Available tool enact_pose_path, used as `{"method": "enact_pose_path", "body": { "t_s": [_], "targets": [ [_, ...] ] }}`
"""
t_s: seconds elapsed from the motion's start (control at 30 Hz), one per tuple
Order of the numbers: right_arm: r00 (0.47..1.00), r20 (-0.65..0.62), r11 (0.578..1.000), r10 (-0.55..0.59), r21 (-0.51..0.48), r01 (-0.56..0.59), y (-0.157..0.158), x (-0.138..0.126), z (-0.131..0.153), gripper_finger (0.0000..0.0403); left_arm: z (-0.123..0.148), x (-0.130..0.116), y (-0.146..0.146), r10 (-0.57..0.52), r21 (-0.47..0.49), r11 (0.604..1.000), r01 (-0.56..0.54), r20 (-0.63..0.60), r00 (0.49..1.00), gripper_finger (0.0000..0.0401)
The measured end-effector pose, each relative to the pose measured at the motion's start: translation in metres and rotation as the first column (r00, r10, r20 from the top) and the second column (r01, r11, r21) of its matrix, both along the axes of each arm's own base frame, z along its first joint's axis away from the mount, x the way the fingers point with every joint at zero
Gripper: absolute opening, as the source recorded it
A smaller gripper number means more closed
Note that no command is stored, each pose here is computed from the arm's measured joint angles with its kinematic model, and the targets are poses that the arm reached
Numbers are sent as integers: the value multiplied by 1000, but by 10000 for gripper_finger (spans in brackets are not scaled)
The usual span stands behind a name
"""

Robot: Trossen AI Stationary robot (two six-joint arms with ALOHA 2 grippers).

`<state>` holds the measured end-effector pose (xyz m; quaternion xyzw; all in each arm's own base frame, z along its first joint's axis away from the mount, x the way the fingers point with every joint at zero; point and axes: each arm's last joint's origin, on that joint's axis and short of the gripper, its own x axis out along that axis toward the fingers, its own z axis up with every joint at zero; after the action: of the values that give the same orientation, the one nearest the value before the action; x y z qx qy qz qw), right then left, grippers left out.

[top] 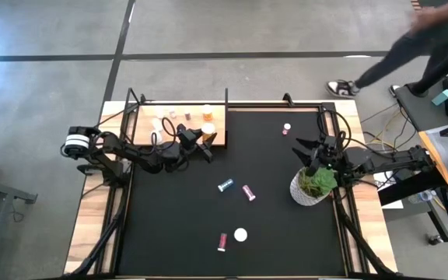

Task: Pick and place medicine bottles onto shelf by color
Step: Put the right orange pill bottle into the shelf

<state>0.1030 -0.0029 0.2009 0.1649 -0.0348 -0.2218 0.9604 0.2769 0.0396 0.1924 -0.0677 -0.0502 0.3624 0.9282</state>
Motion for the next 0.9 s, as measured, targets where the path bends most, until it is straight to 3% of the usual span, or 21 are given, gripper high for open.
{"method": "enact_pose_path", "body": {
  "t_s": [0.33,0.57,0.9],
  "targets": [
    [1000,-2,1000,0,-2,0,0,0,0,240,-2,-1,0,0,-4,1000,-1,-5,1000,164],
    [1000,-1,1000,1,-2,-1,0,0,0,240,-10,-8,1,72,-72,995,-71,20,997,164],
    [1000,-1,1000,1,-2,-1,0,0,0,240,-20,-15,0,70,-118,991,-67,22,997,164]
  ]
}}
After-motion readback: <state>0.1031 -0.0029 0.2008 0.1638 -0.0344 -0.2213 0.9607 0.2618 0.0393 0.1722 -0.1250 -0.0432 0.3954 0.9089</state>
